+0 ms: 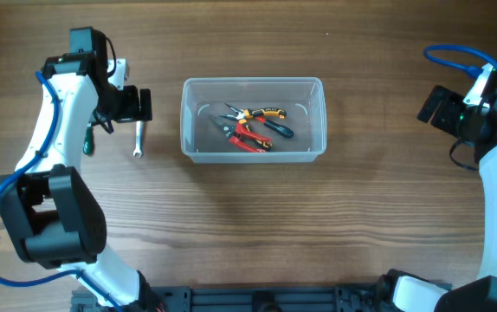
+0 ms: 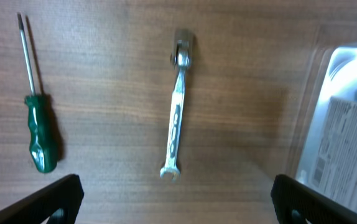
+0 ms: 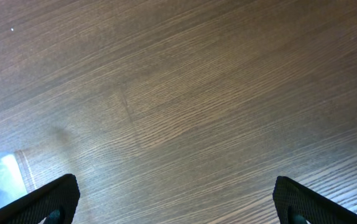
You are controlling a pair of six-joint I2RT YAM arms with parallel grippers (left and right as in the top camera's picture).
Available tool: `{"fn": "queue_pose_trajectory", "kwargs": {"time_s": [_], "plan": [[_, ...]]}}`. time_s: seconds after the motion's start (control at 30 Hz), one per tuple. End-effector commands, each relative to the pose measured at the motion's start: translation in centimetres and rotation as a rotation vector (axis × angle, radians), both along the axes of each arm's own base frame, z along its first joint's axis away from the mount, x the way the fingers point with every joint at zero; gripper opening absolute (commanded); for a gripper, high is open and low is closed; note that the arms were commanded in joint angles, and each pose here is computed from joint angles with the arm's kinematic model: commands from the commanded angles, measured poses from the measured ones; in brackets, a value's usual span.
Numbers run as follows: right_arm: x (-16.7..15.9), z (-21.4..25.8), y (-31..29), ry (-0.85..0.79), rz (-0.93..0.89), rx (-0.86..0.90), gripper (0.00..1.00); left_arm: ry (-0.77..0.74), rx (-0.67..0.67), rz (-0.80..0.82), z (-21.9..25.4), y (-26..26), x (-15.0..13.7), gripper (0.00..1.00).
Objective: Pack container
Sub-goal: 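Move the left gripper over the silver wrench, then lower the left gripper and grasp the wrench's ring end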
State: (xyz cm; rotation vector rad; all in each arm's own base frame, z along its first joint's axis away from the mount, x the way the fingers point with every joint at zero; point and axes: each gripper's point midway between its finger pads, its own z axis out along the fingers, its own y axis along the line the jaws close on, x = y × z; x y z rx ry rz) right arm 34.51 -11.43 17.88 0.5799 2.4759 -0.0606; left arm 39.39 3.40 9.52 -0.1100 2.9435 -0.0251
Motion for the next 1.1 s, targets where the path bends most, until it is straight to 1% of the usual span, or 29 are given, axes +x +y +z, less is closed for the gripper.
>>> {"fn": "queue_pose_trajectory", "kwargs": {"time_s": [0.0, 0.17, 0.27, 0.47, 0.67, 0.87, 1.07], "plan": [[-0.1, 0.2, -0.3, -0.006, -0.025, -0.006, 1.00, -0.048, -0.031, -0.011, 0.5, -0.3, 1.2, 1.00], [-0.1, 0.2, -0.3, -0.007, -0.026, -0.006, 1.00, -0.132, -0.046, -0.019, 1.1, -0.5, 3.1, 1.00], [-0.1, 0.2, -0.3, -0.007, -0.026, -0.006, 1.00, -0.154, -0.058, -0.028, 1.0, -0.8, 3.8, 1.00], [-0.1, 0.2, -0.3, -0.007, -0.026, -0.006, 1.00, -0.070, -0.055, -0.077, -1.8, -1.0, 3.2, 1.00], [-0.1, 0.2, -0.3, -0.007, -0.025, -0.006, 1.00, 0.027, -0.065, -0.080, -5.2, -1.2, 2.4, 1.00], [-0.1, 0.2, -0.3, -0.007, -0.026, -0.006, 1.00, 0.047, -0.055, -0.077, -6.0, -1.0, 2.2, 1.00], [-0.1, 0.2, -0.3, -0.007, -0.026, -0.006, 1.00, 0.056, 0.008, -0.067, -6.1, 0.1, 2.1, 1.00]]}}
